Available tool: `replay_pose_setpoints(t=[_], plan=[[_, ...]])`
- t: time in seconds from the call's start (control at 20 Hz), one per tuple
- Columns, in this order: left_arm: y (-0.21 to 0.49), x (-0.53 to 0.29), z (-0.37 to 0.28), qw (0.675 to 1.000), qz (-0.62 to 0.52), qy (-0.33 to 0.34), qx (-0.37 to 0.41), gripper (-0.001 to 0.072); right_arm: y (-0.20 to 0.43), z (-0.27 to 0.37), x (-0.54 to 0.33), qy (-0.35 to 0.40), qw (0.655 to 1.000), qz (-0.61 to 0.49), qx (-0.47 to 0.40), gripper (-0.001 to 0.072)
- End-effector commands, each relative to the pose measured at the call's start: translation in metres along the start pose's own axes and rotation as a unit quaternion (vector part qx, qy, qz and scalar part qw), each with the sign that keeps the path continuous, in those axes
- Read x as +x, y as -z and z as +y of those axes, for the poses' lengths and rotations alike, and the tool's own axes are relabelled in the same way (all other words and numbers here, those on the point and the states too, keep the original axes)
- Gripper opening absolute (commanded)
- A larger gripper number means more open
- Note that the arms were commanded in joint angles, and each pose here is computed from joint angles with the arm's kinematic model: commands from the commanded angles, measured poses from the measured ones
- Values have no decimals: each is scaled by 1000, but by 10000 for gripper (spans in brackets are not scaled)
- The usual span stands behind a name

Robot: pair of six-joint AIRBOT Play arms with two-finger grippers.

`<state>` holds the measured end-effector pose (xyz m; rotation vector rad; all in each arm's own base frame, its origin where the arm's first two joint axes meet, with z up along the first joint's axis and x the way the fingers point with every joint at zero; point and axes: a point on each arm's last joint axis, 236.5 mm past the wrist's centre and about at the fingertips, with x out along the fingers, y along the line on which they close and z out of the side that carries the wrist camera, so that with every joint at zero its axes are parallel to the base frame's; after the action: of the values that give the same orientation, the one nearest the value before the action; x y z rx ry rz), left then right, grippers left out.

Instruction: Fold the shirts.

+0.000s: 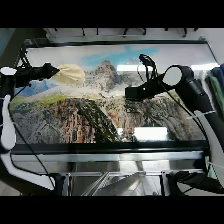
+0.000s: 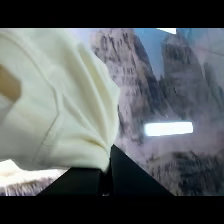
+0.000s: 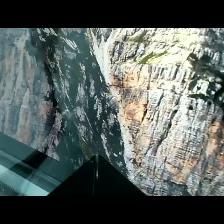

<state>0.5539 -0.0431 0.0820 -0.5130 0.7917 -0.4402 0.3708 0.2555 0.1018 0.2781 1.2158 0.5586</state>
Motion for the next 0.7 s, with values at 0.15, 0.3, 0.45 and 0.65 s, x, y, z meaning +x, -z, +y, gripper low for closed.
replay_pose_setpoints(t=[0.15,0.3,0.45,0.65], plan=[[161,-109,-110,995,80,-47,43,13,28,7,6,-37,997,71,-8,24],[224,-126,-171,997,79,7,17,13,39,-18,-26,3,996,84,-21,24],[281,-114,-218,992,105,66,-16,13,22,-61,-85,85,996,7,-19,24],[348,-63,-267,981,157,107,-25,13,26,-109,-160,160,985,-58,23,24]])
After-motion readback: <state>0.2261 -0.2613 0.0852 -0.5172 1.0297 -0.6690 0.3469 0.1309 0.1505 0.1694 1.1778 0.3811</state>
